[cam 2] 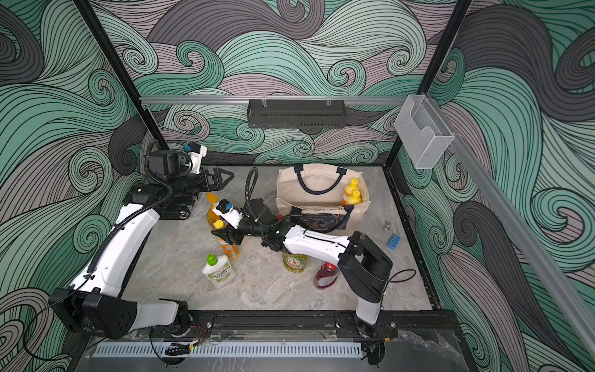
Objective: Pack dish soap into the shopping bag
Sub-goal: Pick up the bottle of dish soap at the center of the board.
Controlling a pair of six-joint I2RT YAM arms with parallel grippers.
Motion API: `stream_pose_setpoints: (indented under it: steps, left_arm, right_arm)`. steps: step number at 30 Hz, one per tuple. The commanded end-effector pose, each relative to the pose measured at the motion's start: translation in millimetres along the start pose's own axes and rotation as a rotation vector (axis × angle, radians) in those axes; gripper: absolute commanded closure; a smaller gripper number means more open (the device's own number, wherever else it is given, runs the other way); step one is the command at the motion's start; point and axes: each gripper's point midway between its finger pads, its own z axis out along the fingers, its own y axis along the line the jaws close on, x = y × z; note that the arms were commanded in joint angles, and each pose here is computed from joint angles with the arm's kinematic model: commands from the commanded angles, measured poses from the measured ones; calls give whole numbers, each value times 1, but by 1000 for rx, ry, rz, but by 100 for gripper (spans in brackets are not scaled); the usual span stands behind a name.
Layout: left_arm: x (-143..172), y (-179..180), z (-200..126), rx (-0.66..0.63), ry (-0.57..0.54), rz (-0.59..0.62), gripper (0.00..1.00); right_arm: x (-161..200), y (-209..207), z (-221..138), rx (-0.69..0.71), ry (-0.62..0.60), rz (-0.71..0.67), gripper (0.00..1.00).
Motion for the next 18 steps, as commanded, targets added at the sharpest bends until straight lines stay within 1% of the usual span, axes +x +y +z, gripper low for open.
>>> stream_pose_setpoints:
  steps: [1, 3, 6, 11, 14, 16, 18]
  left_arm:
    - [-6, -3, -6, 14, -24, 1, 1]
    - [-6, -3, -6, 14, -24, 1, 1]
    - [-7, -4, -7, 15, -27, 2, 1]
    - [-7, -4, -7, 16, -29, 1, 1]
    - [-7, -4, -7, 18, -28, 1, 1]
    - [-7, -4, -7, 19, -29, 0, 1]
    - [-6, -4, -7, 21, -27, -3, 1]
  right_arm:
    - [-7, 2, 6, 3, -17, -26, 39]
    - [-6, 3, 7, 4, -7, -35, 40]
    - [-2, 4, 10, 16, 10, -53, 45]
    - [-2, 5, 11, 31, 14, -69, 49]
    - [-3, 4, 11, 38, 11, -72, 56]
    - [-5, 4, 10, 41, 8, -74, 58]
    - [-5, 4, 10, 44, 8, -75, 62]
